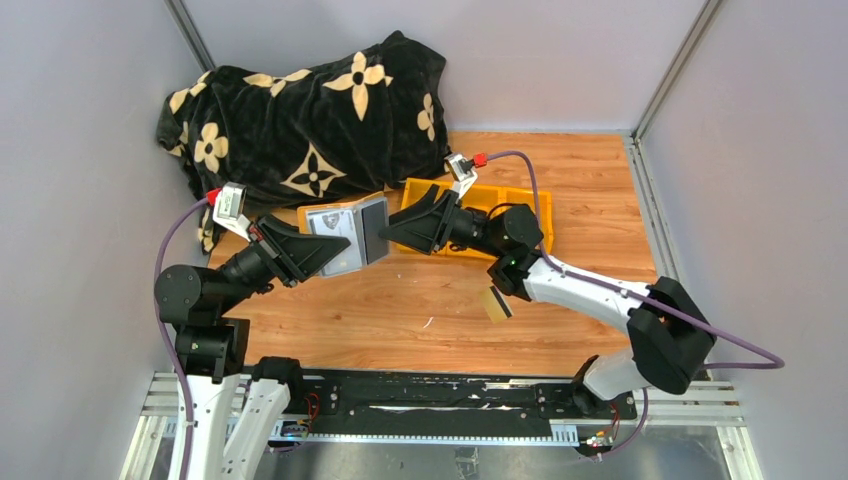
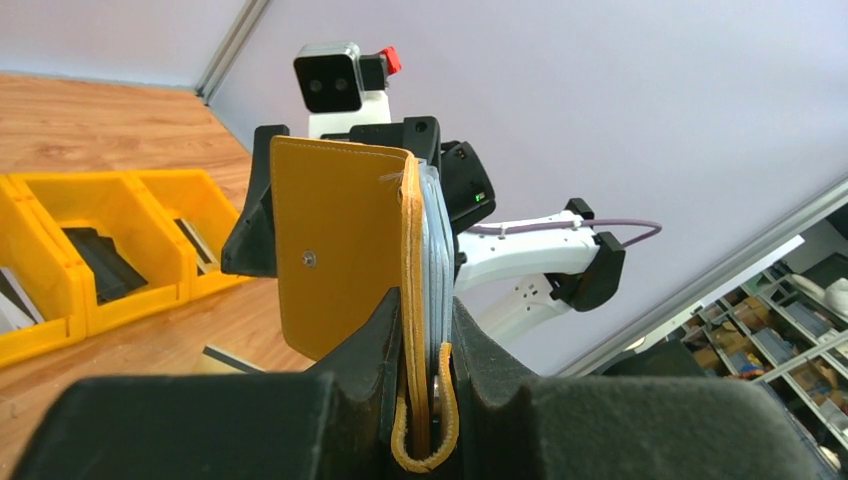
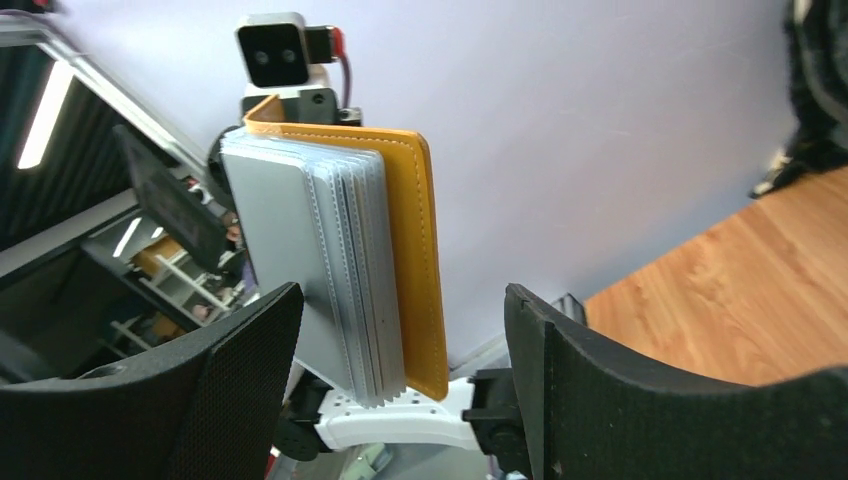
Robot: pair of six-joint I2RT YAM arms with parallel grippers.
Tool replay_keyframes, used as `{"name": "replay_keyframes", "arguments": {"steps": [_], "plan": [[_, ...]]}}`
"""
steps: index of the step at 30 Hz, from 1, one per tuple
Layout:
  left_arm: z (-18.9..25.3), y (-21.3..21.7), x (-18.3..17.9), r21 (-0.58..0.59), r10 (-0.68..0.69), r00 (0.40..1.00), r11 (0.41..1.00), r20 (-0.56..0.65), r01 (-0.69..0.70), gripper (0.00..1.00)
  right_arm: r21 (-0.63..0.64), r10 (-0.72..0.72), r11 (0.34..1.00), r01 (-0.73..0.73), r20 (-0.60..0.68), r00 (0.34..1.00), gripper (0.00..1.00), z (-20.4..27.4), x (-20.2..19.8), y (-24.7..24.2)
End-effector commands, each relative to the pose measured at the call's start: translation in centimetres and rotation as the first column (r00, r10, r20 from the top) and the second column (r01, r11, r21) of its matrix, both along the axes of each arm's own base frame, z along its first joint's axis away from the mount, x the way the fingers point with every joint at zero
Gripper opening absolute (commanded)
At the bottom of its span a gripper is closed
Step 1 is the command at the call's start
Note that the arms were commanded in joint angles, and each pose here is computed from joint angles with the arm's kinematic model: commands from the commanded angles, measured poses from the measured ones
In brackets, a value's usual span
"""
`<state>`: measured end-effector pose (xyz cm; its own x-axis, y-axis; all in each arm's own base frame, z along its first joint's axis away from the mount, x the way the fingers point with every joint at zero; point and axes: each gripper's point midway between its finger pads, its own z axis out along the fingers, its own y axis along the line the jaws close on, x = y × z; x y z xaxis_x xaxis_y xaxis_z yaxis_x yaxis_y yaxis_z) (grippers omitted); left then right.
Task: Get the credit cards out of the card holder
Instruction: Remove the credit card from the card holder.
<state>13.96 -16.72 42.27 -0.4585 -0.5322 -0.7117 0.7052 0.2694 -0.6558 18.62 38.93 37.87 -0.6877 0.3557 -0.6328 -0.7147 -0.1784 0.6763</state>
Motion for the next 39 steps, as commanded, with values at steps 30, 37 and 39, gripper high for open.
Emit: {"name": "replay_keyframes", "arguments": {"steps": [30,37,39], "plan": [[2.6,-0.1,-1.8,-0.005,-0.025,0.995,1.000,0.098,0.025,0.00,0.265,0.292,0.911,-0.317,0.130,0.948,0.51,4.7,-7.9,-1.4],[1.8,0.0,-1.0,0.002,-0.009,0.996,1.000,0.090,0.009,0.00,0.278,0.283,0.905,-0.322,0.170,0.944,0.47,5.7,-8.9,-2.6],[1.7,0.0,-1.0,0.005,-0.005,0.996,1.000,0.092,0.005,0.00,0.278,0.284,0.904,-0.324,0.176,0.943,0.47,5.8,-9.1,-2.9]]}}
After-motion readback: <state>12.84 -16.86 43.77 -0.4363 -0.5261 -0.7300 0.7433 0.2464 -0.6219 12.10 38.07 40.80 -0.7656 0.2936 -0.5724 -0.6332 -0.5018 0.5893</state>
